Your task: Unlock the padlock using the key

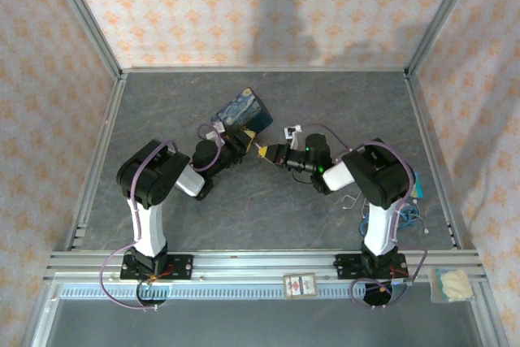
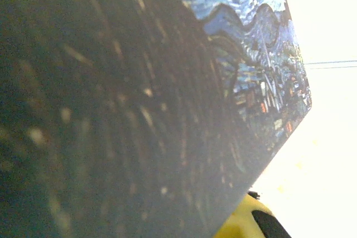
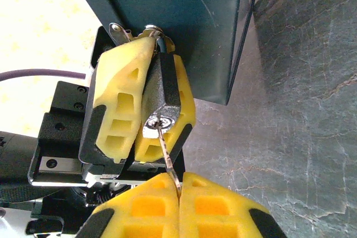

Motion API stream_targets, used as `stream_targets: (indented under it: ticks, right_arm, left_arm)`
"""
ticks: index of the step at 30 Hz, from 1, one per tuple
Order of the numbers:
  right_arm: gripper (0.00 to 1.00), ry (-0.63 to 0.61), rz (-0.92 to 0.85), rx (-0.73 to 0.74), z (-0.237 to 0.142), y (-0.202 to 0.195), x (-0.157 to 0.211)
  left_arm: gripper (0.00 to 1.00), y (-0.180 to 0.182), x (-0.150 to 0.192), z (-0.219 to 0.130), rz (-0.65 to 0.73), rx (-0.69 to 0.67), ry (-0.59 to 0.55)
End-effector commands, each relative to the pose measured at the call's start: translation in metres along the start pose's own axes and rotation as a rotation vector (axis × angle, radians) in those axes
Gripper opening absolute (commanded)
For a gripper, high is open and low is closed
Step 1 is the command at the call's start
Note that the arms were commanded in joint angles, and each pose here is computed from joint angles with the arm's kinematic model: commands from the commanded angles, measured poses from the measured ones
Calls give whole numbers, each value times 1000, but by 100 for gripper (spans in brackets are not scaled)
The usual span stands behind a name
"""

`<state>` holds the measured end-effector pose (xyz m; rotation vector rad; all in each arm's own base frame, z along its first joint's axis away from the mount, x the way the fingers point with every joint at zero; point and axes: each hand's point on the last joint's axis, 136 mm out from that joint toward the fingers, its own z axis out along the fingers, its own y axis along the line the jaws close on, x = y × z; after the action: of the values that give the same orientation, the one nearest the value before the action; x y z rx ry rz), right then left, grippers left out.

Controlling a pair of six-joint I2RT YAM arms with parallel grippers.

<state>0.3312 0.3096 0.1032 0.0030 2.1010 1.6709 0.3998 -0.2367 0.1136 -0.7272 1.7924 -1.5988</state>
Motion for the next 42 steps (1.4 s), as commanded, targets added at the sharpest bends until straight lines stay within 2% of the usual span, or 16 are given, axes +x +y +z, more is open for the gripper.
stream_targets:
  ticks: [1, 7, 11, 16, 24, 32, 42]
  right_arm:
    - [0, -53, -70, -71, 1, 21, -27]
    - [0, 18, -100, -71, 7, 19, -33]
    - [0, 27, -26, -72, 13, 17, -37]
    - [0, -12, 21, -123, 9, 28, -44]
    - [0, -4, -8, -111, 14, 17, -54]
    - [0, -38, 145, -132, 11, 26, -63]
    - [0, -98, 93, -190, 4, 45, -62]
  left_arm:
    - [0, -25, 21, 1, 13, 102, 78]
    - [0, -22, 32, -2, 51, 78, 120]
    - [0, -25, 36, -3, 58, 92, 131]
    - [0, -30, 38, -2, 37, 129, 137]
    - [0, -34, 48, -3, 43, 135, 162]
    - [0, -33, 51, -4, 48, 130, 156]
    - [0, -32, 48, -1, 26, 114, 133]
